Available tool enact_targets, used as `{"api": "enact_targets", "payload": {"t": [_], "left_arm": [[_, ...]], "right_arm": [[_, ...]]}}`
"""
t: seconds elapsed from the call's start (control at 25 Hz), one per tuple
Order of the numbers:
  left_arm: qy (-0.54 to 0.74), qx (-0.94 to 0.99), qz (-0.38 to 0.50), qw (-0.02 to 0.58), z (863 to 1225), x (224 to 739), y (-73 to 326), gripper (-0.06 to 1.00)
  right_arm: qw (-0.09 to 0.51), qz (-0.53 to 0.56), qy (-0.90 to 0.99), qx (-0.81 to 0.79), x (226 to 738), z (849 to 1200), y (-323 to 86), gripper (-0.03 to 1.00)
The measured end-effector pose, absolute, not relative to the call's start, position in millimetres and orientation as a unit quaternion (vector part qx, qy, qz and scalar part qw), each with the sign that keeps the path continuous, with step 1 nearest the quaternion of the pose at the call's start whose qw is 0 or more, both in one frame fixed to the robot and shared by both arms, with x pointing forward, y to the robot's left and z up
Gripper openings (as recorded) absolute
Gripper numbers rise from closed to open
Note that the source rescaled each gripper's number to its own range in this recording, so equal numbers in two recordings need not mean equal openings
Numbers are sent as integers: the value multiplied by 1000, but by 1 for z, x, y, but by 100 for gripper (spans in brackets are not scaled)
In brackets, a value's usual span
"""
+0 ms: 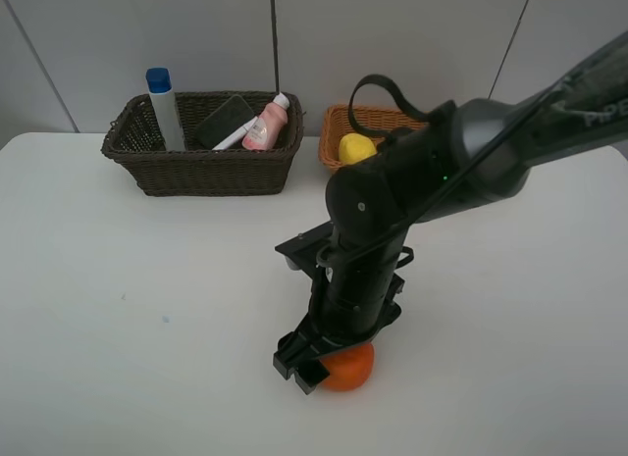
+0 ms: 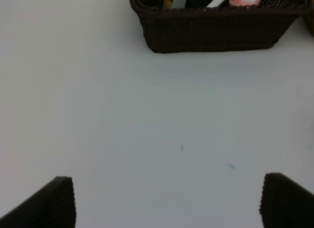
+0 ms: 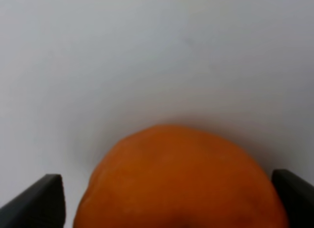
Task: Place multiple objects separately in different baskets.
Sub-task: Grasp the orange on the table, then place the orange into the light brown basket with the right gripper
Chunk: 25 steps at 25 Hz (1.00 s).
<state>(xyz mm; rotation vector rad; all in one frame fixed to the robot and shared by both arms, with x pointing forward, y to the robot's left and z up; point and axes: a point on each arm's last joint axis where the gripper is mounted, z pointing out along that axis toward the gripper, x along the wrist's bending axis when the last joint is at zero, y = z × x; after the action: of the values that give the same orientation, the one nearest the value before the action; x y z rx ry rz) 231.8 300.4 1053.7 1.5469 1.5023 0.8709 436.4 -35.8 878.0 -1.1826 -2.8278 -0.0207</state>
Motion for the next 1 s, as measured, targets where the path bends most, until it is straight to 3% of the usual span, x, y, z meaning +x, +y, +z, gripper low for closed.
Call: {"api": "enact_targets", "payload": {"t": [0.12, 0.52, 0.76, 1.0], "left_arm": [[593, 611, 344, 397, 1054, 232, 300, 99], [593, 611, 344, 397, 1054, 232, 300, 99], [593, 611, 344, 397, 1054, 232, 300, 99], [593, 611, 344, 397, 1054, 232, 300, 99]], "right_arm": [[38, -8, -923, -383, 436, 878, -36, 69], [34, -3, -928, -370, 436, 883, -38, 69], [9, -37, -932, -361, 444, 938, -41, 69], [-79, -111, -894, -427, 529, 995, -73, 69]]}}
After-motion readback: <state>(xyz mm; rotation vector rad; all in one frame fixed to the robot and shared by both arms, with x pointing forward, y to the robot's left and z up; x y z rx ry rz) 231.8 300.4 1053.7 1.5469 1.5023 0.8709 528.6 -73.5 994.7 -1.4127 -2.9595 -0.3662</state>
